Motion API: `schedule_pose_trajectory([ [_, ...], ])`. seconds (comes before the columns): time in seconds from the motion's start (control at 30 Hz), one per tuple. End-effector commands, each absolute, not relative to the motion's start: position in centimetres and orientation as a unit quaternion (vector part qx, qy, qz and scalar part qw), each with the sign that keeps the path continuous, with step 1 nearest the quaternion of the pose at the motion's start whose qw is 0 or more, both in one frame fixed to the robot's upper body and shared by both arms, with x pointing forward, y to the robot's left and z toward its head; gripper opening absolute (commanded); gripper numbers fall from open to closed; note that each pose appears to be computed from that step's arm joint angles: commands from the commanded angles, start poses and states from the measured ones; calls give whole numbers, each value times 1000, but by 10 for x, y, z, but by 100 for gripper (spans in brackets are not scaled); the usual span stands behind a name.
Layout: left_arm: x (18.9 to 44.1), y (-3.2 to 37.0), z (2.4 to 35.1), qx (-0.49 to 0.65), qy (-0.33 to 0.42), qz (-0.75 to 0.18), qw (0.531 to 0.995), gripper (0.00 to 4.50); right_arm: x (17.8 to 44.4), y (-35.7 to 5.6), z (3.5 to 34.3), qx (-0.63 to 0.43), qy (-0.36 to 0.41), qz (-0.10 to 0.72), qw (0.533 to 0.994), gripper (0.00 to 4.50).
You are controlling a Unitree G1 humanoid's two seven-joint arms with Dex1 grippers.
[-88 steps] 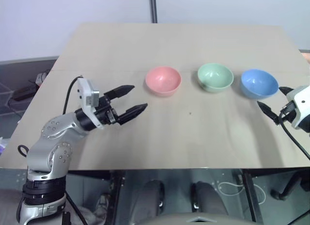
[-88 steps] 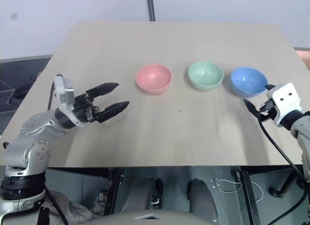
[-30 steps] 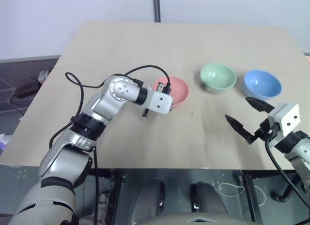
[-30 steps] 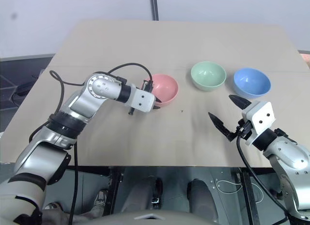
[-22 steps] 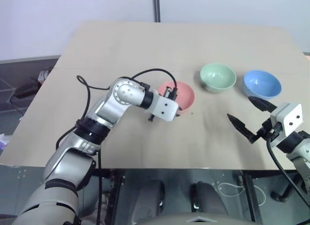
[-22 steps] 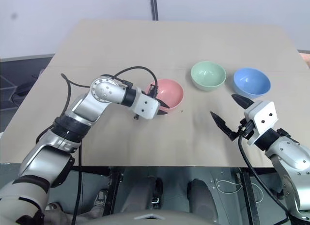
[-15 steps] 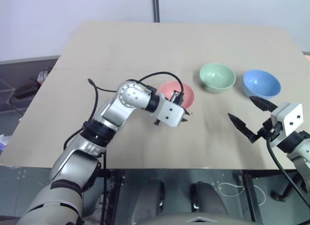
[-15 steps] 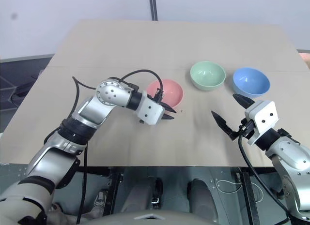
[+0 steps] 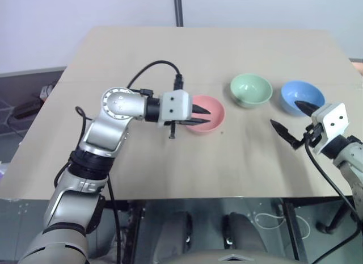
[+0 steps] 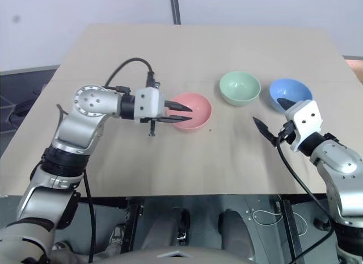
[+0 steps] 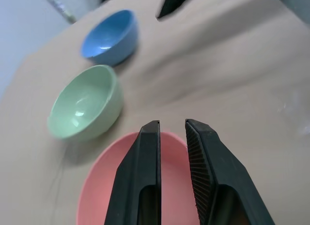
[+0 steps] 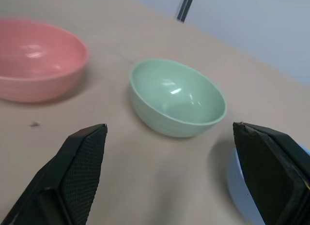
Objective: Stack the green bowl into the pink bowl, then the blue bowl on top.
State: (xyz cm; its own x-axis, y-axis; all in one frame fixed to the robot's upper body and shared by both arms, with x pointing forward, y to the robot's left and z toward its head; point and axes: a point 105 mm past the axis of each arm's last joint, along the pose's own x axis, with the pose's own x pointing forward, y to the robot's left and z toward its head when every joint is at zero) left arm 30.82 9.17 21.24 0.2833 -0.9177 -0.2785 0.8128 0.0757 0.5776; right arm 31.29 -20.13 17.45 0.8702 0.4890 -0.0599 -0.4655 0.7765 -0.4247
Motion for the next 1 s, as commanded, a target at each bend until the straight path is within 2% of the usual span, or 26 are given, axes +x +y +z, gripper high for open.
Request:
schedule_pose_trajectory([
  [0.03, 306, 106, 233, 230, -104, -559, 790, 88, 339, -200, 171, -266, -17, 259, 928, 450],
  [0.13, 306, 125, 232, 196, -115, -516, 826, 88, 367, -180, 165, -307, -9, 295, 905, 450],
  [0.17, 307, 131, 232, 172, -112, -504, 839, 109, 374, -173, 164, -316, -10, 309, 897, 450],
  [0.23, 297, 137, 227, 129, -97, -521, 838, 161, 386, -162, 162, -335, -9, 332, 882, 450],
  [0.43, 280, 139, 221, 97, -90, -507, 852, 446, 411, -146, 152, -360, 13, 372, 855, 450],
  [0.5, 277, 141, 220, 84, -87, -499, 858, 446, 416, -145, 148, -364, 22, 376, 852, 450],
  [0.6, 275, 143, 219, 87, -89, -485, 866, 450, 421, -147, 143, -370, 35, 380, 847, 368],
  [0.83, 273, 145, 216, 83, -95, -462, 878, 450, 426, -149, 149, -388, 18, 372, 843, 7],
  [0.9, 274, 145, 215, 81, -96, -459, 880, 450, 426, -147, 154, -396, 5, 371, 840, 3],
  [1.0, 278, 146, 214, 80, -98, -452, 883, 450, 411, -124, 186, -372, -51, 410, 831, 3],
])
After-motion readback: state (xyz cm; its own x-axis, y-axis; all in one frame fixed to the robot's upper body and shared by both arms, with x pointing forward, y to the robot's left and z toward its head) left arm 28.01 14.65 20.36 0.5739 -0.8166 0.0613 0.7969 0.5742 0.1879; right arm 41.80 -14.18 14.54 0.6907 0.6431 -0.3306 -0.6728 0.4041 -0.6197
